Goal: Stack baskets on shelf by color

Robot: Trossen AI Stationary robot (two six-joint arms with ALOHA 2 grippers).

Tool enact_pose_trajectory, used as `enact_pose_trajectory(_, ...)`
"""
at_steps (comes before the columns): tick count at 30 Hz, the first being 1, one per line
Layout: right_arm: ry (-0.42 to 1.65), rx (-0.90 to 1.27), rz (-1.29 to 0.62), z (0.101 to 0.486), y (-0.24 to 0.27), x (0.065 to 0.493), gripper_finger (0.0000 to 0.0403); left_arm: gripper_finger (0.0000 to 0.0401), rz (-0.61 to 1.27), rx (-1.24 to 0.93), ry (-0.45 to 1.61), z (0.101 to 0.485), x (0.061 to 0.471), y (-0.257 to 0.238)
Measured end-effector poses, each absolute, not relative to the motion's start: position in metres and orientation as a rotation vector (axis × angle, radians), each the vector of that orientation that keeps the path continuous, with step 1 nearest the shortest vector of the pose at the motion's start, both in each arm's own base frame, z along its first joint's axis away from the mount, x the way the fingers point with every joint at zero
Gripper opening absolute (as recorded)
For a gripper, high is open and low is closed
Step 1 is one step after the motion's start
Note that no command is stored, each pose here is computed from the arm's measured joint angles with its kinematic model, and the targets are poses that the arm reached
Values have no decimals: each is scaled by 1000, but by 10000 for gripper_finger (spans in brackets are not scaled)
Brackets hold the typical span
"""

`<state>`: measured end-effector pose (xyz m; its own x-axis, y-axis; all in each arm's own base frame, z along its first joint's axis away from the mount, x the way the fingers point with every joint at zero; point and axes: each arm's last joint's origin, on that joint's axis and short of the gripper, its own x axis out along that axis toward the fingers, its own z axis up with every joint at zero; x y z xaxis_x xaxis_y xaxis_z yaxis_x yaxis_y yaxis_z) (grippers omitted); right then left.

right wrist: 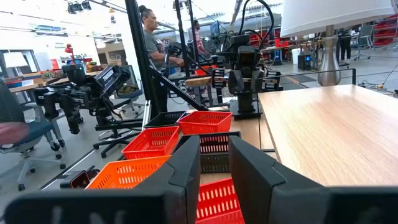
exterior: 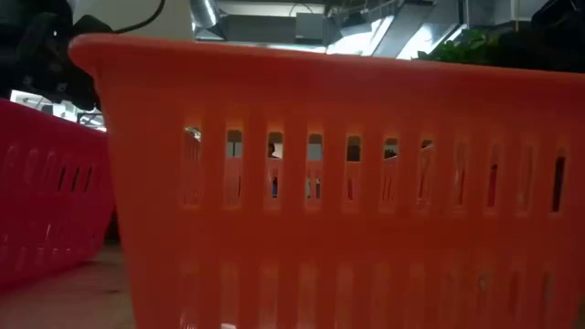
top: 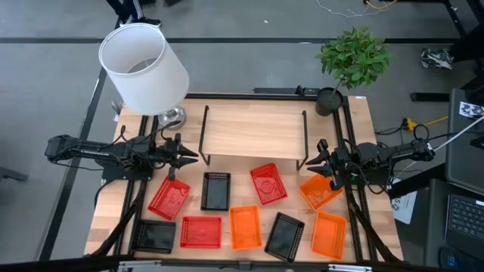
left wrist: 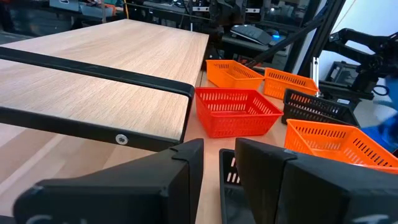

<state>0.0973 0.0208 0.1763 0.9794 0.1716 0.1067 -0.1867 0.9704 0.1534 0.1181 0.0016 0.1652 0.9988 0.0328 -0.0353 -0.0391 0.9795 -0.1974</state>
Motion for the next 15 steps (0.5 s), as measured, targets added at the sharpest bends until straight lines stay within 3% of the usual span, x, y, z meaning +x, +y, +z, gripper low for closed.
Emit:
enact_pose_trajectory(11, -96, 164, 181, 177, 21, 97, 86, 85, 46, -193, 26, 166, 118, 2)
enact_pose_trajectory(15, -99, 204, 184, 177, 21, 97, 86, 85, 46, -282, -36, 171, 118, 2)
